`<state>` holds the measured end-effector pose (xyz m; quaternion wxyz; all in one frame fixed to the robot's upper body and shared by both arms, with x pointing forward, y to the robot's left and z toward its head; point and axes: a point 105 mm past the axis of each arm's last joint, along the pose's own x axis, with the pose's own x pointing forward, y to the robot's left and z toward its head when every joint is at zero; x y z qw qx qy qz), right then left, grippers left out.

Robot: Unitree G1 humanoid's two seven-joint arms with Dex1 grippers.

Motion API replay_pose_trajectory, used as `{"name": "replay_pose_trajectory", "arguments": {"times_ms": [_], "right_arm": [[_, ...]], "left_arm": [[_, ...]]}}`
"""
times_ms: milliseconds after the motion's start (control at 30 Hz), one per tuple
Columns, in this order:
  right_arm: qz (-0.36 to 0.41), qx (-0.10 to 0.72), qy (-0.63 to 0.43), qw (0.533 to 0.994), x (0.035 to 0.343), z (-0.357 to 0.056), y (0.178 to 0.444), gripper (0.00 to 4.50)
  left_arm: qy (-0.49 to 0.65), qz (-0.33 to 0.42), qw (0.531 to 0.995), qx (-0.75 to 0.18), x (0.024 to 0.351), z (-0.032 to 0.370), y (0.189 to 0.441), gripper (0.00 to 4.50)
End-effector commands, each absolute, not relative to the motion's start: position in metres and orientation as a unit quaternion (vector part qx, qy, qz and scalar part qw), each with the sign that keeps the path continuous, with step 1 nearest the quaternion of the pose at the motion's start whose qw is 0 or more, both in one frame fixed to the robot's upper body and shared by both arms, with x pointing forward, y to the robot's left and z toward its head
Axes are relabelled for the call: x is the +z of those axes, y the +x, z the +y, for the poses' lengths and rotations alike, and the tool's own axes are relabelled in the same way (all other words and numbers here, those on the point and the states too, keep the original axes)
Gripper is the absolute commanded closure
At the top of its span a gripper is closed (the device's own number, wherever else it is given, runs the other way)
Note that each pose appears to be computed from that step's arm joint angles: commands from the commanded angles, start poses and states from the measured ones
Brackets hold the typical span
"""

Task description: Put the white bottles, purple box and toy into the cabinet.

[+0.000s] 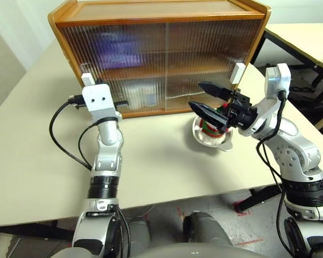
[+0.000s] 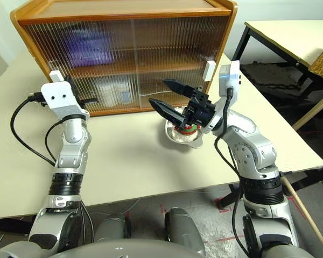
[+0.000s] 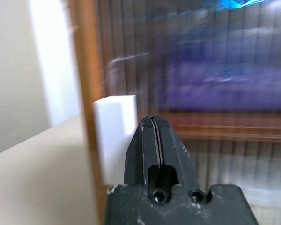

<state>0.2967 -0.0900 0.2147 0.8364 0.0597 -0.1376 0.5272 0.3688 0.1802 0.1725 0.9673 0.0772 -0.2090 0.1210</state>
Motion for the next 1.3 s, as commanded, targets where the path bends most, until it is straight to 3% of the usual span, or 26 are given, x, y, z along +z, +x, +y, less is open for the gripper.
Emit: {"name": "replay_pose_trajectory", "arguments": {"times_ms": [33, 200, 267, 367, 633, 900, 1033, 1300], "right_arm": [[-0.144, 0.527, 0.051, 0.836, 0.217, -0.09, 0.297, 0.0], [-0.146, 0.524, 0.05, 0.838, 0.218, -0.091, 0.3, 0.0], [-0.146, 0.517, 0.049, 0.842, 0.217, -0.093, 0.302, 0.0], [-0.148, 0.504, 0.046, 0.85, 0.216, -0.098, 0.305, 0.0], [-0.15, 0.424, 0.049, 0.892, 0.208, -0.122, 0.319, 0.0], [-0.143, 0.317, 0.014, 0.937, 0.196, -0.168, 0.331, 0.0], [-0.131, 0.276, 0.006, 0.952, 0.19, -0.187, 0.341, 0.93], [-0.118, 0.203, -0.027, 0.972, 0.187, -0.215, 0.365, 3.99]], "left_arm": [[0.057, -0.234, 0.97, 0.025, 0.18, 0.151, 0.36, 4.46], [0.007, -0.25, 0.962, -0.106, 0.19, 0.124, 0.353, 4.46], [0.01, -0.243, 0.957, -0.161, 0.192, 0.12, 0.36, 4.11], [-0.006, -0.23, 0.949, -0.217, 0.194, 0.12, 0.369, 3.14], [-0.025, -0.206, 0.916, -0.344, 0.2, 0.122, 0.382, 0.05], [-0.035, -0.191, 0.873, -0.447, 0.209, 0.129, 0.364, 0.05], [-0.047, -0.173, 0.856, -0.485, 0.21, 0.132, 0.351, 0.0], [-0.058, -0.153, 0.843, -0.512, 0.216, 0.137, 0.335, 0.0]]}}
